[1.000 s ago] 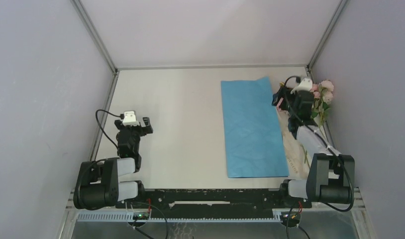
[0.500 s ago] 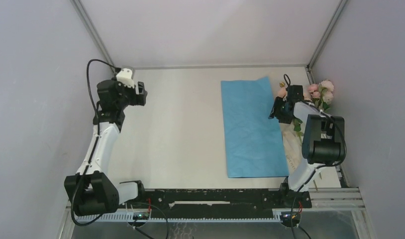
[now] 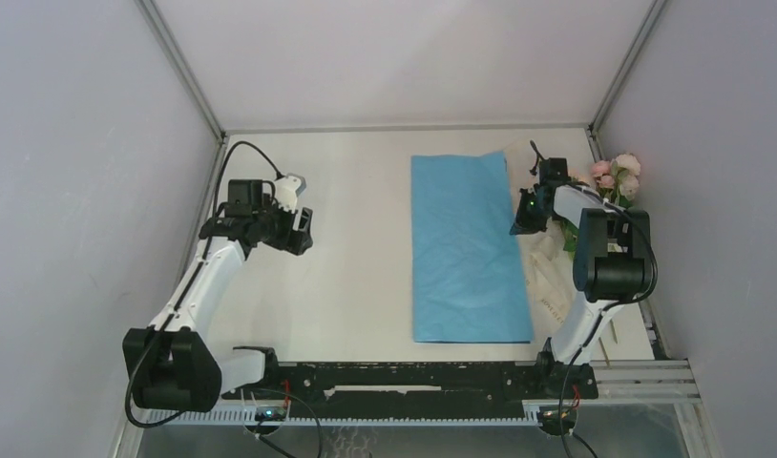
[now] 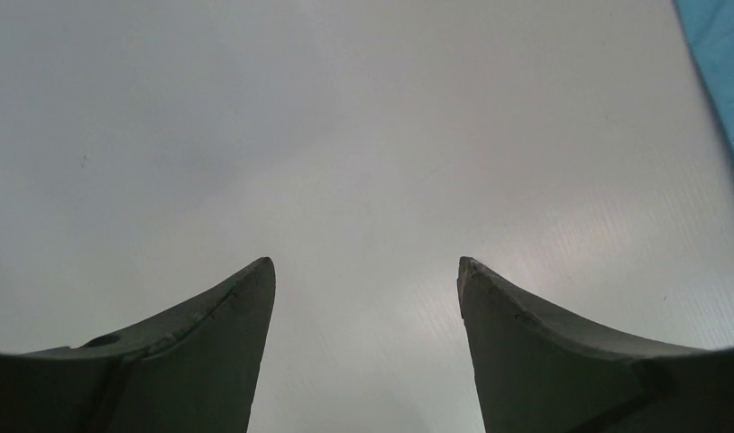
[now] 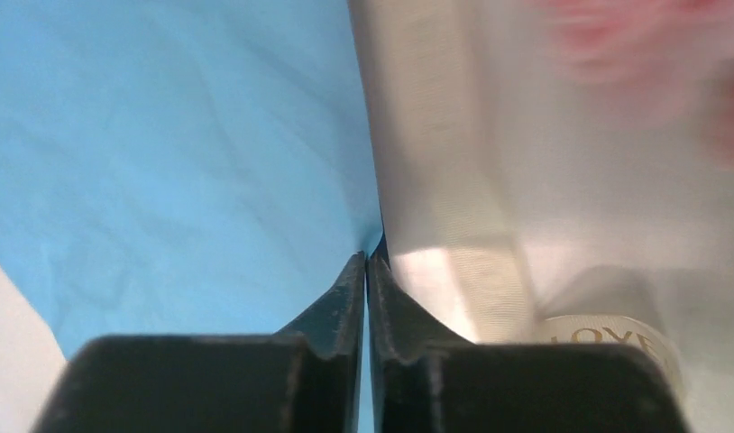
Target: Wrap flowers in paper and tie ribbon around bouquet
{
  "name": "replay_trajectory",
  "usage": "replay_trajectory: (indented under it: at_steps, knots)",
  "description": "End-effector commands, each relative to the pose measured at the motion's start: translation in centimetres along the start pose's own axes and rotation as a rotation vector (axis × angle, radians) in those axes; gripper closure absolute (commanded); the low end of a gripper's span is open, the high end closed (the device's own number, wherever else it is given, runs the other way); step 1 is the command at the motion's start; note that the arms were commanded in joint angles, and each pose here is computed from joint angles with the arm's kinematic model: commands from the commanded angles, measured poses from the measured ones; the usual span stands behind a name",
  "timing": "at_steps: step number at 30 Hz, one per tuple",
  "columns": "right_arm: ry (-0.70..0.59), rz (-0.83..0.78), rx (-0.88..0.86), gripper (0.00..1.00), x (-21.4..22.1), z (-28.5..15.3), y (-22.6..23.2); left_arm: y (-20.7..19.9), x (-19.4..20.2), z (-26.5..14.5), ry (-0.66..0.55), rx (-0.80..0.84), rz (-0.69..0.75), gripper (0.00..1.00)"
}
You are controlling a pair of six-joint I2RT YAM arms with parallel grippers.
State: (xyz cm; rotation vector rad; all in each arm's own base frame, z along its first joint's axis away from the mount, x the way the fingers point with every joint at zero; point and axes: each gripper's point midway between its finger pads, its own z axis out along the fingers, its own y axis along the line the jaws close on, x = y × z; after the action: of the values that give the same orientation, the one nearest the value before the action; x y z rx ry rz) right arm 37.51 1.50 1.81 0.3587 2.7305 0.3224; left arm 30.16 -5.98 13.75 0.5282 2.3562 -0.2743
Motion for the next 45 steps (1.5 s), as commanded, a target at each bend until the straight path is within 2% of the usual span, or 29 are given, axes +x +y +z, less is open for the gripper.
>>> replay_trajectory:
  at_steps: [1, 6, 10, 14, 16, 18, 22, 25, 31, 37, 43, 45]
  knots:
    - [-0.014, -0.079, -0.217, 0.98, -0.1, -2.7, 6.4, -1.0, -1.0, -1.7, -0.051, 0.038, 0.056, 0.21]
    - [-0.002, -0.123, -0.437, 1.0, 1.4, -4.1, 13.6, -2.6, -1.2, -2.8, -0.076, 0.102, 0.107, 0.24]
    - [-0.055, -0.117, -0.638, 1.0, 2.5, -6.2, 21.0, -5.9, -1.0, -3.6, -0.064, 0.191, 0.235, 0.25]
    - [-0.122, -0.071, -0.782, 1.0, 3.4, -8.8, 27.2, -10.2, -1.1, -4.1, -0.067, 0.289, 0.395, 0.21]
    - [-0.132, -0.061, -0.833, 1.0, 4.4, -10.0, 30.0, -12.0, -2.1, -4.7, -0.096, 0.34, 0.427, 0.16]
    - [-0.133, -0.057, -0.87, 1.0, 5.8, -10.8, 32.5, -13.3, -3.7, -5.3, -0.142, 0.385, 0.384, 0.11]
    - [-0.131, -0.01, -0.922, 1.0, 8.5, -11.9, 36.5, -13.6, -7.1, -5.2, -0.227, 0.362, 0.241, 0.01]
    - [-0.187, 0.054, -0.963, 1.0, 8.8, -12.9, 39.0, -14.7, -7.6, -5.1, -0.229, 0.421, 0.165, 0.0]
    - [-0.256, 0.181, -0.991, 1.0, 8.5, -13.6, 41.4, -15.0, -6.5, -3.5, -0.186, 0.429, 0.022, 0.0]
    - [-0.259, 0.17, -0.95, 1.0, 8.7, -12.3, 42.4, -15.4, -5.0, -1.0, -0.19, 0.424, -0.047, 0.0]
    - [-0.255, 0.156, -0.928, 1.0, 9.0, -11.7, 42.2, -15.0, -3.6, 1.6, -0.12, 0.398, -0.064, 0.0]
    - [-0.245, 0.15, -0.944, 1.0, 9.2, -11.8, 42.5, -14.8, -3.3, 2.4, -0.097, 0.386, -0.067, 0.04]
